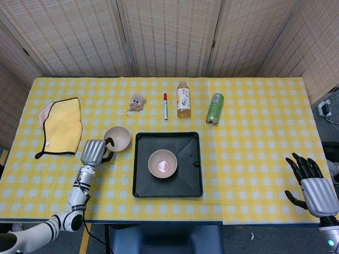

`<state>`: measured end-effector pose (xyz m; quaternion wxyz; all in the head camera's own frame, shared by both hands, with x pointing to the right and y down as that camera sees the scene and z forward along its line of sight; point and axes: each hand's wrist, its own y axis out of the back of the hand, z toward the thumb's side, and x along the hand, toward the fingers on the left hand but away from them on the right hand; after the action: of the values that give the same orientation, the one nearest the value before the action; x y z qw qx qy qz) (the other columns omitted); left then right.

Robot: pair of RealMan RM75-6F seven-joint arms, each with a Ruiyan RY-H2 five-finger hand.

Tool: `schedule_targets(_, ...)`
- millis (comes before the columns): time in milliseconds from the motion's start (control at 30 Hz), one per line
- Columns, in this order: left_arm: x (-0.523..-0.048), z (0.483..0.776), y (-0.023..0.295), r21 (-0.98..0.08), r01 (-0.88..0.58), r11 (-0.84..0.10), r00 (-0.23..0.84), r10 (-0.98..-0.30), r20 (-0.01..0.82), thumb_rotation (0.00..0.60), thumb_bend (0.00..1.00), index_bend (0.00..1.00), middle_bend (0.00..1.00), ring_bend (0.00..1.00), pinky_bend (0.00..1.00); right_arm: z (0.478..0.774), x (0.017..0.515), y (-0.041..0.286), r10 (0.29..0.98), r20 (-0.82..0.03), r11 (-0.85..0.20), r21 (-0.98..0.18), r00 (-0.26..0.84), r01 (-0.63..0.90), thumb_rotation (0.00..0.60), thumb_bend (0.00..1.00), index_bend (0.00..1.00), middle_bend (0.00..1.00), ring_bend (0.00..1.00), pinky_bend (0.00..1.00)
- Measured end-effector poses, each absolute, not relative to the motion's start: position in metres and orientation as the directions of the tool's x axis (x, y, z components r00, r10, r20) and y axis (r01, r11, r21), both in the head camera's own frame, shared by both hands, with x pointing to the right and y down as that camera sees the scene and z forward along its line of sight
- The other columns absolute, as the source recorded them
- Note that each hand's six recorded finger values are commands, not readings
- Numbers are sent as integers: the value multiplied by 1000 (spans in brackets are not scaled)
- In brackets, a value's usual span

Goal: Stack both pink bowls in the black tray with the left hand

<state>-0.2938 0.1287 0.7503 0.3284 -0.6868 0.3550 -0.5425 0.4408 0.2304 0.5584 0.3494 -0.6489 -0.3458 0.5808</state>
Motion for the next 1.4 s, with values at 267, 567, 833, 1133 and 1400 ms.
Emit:
schedule_targets(267, -296, 757, 128, -832, -141, -536, 153, -843, 516, 600, 454, 589, 1000, 1000, 1000, 559, 440, 231, 854, -512, -518, -855, 92, 41, 600, 318, 0, 0, 0, 0)
schedule_targets(567, -292, 758, 128, -832, -138, -537, 177, -840, 513, 600, 490, 612, 1000, 1000, 1000, 560, 439, 230, 856, -509, -514, -857, 93, 39, 600, 319, 0, 0, 0, 0)
schedule_targets(833, -284, 740, 128, -854, -156, -496, 212, -861, 462, 600, 493, 619, 1000, 1000, 1000, 557, 437, 231, 859, -501, -508, -861, 108, 41, 600, 319, 0, 0, 0, 0)
schedule_targets(1133, -271, 708, 133, -874, -168, -457, 249, -877, 411, 600, 494, 620, 1000, 1000, 1000, 551, 428, 234, 866, -474, -487, -872, 158, 52, 600, 319, 0, 0, 0, 0)
schedule_targets(1400, -246, 670, 147, -884, -185, -430, 300, -881, 366, 600, 494, 621, 1000, 1000, 1000, 551, 423, 235, 862, -472, -490, -869, 186, 64, 600, 319, 0, 0, 0, 0)
